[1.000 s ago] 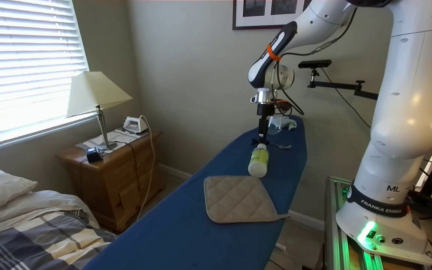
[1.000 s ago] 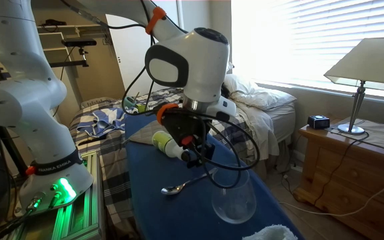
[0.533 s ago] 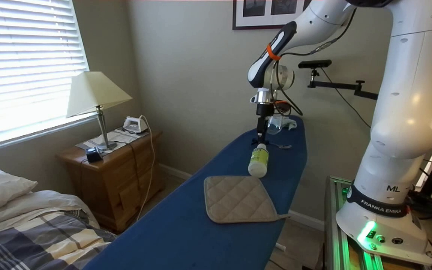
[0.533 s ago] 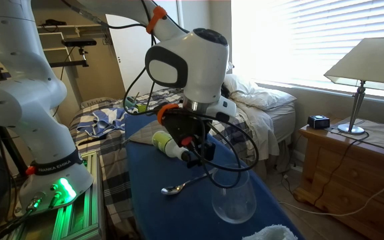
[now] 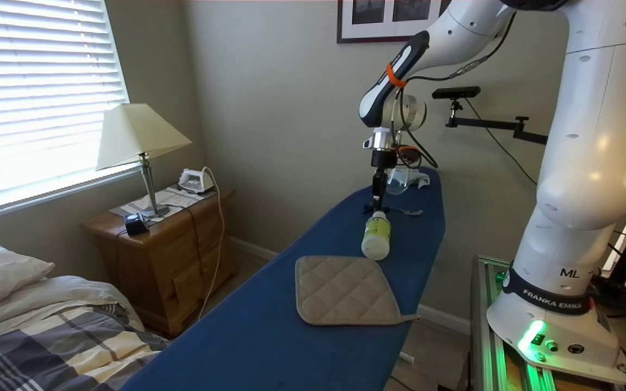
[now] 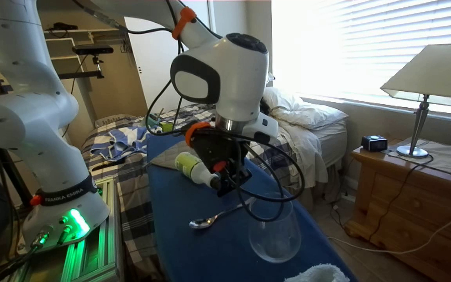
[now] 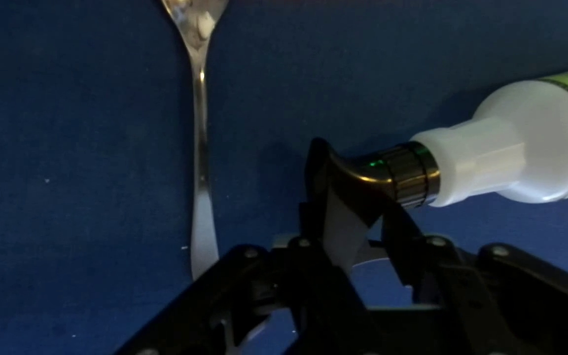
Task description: Put the spray bottle up right
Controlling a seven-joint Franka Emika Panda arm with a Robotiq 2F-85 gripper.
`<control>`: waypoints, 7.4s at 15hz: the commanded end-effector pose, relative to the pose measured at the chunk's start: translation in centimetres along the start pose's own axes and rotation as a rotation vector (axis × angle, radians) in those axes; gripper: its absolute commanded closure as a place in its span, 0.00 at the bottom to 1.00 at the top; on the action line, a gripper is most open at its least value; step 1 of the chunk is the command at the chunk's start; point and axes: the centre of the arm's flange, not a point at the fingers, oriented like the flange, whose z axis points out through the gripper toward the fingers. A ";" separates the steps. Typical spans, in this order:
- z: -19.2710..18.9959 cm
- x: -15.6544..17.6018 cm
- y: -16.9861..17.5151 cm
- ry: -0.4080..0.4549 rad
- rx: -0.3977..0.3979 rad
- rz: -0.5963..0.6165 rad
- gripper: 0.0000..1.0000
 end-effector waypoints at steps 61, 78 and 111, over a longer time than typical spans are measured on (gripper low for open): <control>-4.9 4.3 -7.9 0.070 -0.079 -0.110 0.84; -13.4 7.0 -14.1 0.091 -0.375 -0.278 0.84; -15.2 5.4 -16.8 0.050 -0.374 -0.224 0.00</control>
